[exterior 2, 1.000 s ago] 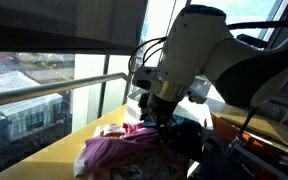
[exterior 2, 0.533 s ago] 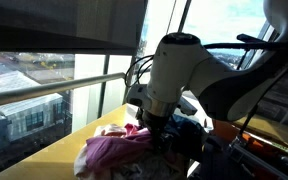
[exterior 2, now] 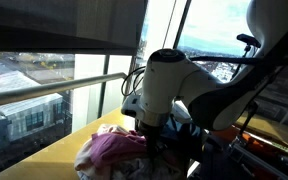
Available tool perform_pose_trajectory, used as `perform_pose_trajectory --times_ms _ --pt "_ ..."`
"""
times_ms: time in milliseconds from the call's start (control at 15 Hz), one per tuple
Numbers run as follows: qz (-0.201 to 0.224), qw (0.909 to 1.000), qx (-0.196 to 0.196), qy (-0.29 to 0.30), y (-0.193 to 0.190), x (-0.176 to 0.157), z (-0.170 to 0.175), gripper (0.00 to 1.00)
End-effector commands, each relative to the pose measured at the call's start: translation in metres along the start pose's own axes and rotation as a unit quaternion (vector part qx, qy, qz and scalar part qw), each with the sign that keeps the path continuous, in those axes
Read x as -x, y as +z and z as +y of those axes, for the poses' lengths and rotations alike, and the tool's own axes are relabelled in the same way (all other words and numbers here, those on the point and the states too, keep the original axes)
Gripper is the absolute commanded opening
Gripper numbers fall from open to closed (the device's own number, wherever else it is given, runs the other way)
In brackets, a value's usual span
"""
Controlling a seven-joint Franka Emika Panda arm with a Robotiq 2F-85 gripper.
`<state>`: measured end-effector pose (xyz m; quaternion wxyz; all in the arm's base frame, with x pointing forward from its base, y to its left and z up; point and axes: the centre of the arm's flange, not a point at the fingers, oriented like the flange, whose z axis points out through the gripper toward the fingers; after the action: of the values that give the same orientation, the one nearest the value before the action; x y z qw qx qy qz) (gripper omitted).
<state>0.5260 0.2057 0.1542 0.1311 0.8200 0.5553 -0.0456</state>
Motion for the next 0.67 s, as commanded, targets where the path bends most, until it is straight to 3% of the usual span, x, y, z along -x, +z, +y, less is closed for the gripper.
perform_pose_trajectory --times_ms 0,267,600 --pt "-0.001 1.0 -0.003 -0.002 0.003 -0.008 0.004 0.29" --pt "0.008 1.0 0.001 0.005 -0.014 0.004 0.01 0.03" --pt "0.024 0.9988 0.019 0.038 -0.056 0.042 0.03 0.06"
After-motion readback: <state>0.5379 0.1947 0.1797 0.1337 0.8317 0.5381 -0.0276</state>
